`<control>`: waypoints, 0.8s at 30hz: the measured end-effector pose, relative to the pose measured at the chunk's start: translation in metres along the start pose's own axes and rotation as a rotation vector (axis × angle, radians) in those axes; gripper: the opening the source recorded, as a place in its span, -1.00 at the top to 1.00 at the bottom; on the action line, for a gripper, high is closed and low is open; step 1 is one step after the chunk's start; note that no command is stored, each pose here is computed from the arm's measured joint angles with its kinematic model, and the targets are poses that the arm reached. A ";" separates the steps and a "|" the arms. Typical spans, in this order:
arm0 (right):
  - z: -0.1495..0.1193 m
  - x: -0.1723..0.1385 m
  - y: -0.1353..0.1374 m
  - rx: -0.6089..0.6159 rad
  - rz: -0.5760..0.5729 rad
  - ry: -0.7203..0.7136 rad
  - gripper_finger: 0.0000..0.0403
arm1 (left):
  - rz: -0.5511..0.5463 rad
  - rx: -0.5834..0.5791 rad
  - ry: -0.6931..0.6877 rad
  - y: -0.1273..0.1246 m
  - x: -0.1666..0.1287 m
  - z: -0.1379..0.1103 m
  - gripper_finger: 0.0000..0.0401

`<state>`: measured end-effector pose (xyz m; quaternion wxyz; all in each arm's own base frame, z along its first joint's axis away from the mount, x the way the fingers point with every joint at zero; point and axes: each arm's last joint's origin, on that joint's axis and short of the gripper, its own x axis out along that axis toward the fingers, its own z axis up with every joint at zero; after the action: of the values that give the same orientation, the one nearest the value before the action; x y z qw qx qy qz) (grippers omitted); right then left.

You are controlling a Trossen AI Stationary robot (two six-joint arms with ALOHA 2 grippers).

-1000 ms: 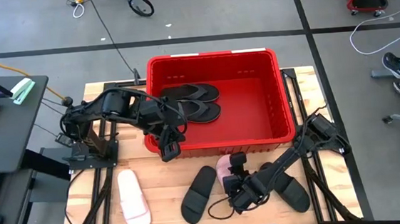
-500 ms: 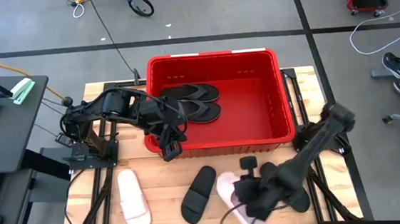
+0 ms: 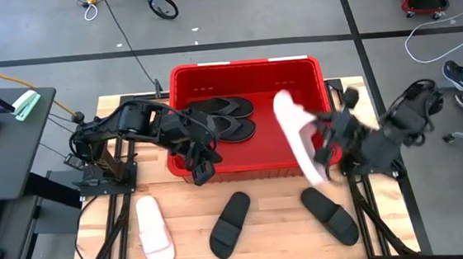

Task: Pick and place slides into bin
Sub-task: Put the pink slides into the red bin

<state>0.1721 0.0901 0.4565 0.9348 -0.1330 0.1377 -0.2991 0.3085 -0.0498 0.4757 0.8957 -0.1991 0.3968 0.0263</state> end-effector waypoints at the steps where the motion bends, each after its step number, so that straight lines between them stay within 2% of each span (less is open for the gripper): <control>1: 0.000 0.004 -0.006 -0.022 -0.025 0.009 0.96 | -0.001 0.001 -0.002 0.000 0.000 0.000 0.89; 5: -0.005 0.028 -0.019 -0.158 -0.128 0.093 0.96 | -0.012 0.001 -0.021 -0.001 0.000 0.002 0.92; 9: -0.021 0.060 -0.030 -0.295 -0.241 0.267 0.96 | -0.001 0.005 -0.084 -0.002 0.000 0.007 0.97; 15: -0.045 0.117 -0.044 -0.322 -0.136 0.567 0.96 | 0.067 -0.026 -0.192 0.015 -0.003 0.022 0.95; 20: -0.067 0.168 -0.055 -0.415 -0.132 0.747 0.96 | 0.131 -0.011 -0.260 0.040 -0.007 0.038 0.87; 24: -0.087 0.208 -0.062 -0.442 -0.068 0.848 0.96 | 0.190 0.011 -0.303 0.063 -0.015 0.048 0.91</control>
<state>0.2735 -0.0971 0.3592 0.7355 -0.1991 0.5626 -0.3209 0.3185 0.0280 0.4943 0.9398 -0.1494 0.2744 0.1382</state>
